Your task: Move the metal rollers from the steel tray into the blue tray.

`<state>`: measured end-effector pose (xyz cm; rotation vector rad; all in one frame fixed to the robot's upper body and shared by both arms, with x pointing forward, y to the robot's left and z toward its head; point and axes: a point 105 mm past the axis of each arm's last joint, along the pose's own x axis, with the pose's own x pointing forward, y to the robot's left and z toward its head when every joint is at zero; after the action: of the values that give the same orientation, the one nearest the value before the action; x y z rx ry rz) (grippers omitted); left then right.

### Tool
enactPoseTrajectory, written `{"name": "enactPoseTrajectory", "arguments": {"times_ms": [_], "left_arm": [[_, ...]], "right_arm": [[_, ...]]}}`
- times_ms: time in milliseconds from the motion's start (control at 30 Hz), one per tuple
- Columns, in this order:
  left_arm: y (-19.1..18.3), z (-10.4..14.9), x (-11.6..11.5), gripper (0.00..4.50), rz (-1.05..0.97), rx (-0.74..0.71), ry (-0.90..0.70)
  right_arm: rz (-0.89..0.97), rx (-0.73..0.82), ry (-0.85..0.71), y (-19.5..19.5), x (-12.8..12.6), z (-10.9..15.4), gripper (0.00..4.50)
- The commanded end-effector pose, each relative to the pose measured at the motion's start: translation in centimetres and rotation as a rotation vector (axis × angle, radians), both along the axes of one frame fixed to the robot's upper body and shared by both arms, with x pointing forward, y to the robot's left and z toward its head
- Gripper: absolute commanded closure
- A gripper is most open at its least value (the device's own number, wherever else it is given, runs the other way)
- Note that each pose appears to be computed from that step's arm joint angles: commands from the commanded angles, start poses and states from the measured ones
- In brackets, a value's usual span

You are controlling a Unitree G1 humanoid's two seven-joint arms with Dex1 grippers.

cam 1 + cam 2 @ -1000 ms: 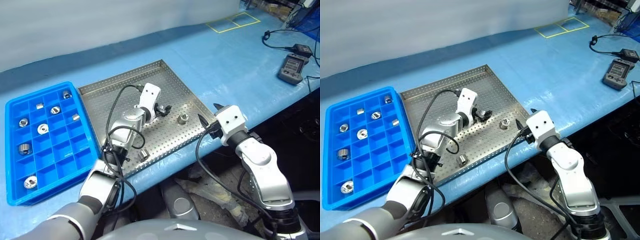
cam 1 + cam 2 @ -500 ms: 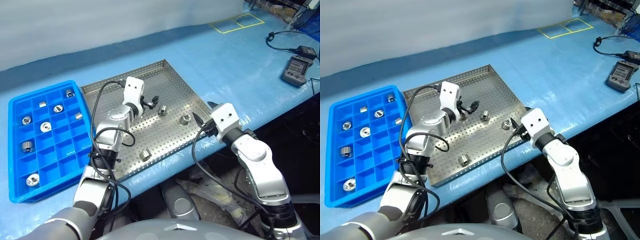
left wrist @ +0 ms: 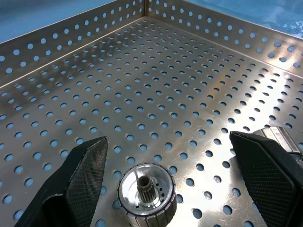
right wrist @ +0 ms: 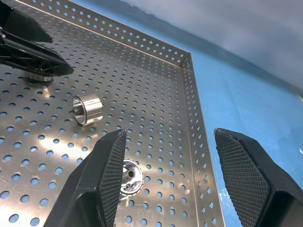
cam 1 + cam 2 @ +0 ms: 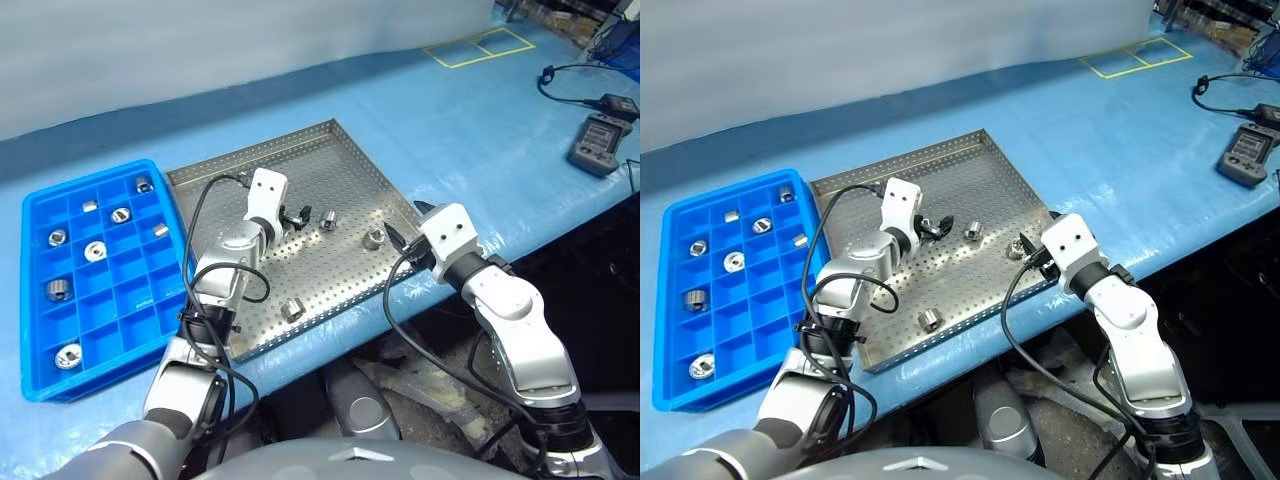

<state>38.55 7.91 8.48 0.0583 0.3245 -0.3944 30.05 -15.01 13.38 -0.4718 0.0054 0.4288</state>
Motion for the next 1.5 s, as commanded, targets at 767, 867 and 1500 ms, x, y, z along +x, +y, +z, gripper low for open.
{"name": "enactPoseTrajectory", "arguments": {"times_ms": [767,867,1500], "left_arm": [[0.0,-2.3,-0.1,2.05,0.004,0.047,0.064],[0.3,-1.6,0.0,2.38,0.015,0.035,0.035],[8.9,8.2,-2.7,2.38,0.286,-0.017,-0.301]], "right_arm": [[0.017,0.003,-0.033,0.5,0.0,0.9,1.36],[0.023,0.002,-0.033,0.6,0.1,0.9,1.36],[0.100,0.012,-0.002,2.4,0.3,0.2,1.36]]}}
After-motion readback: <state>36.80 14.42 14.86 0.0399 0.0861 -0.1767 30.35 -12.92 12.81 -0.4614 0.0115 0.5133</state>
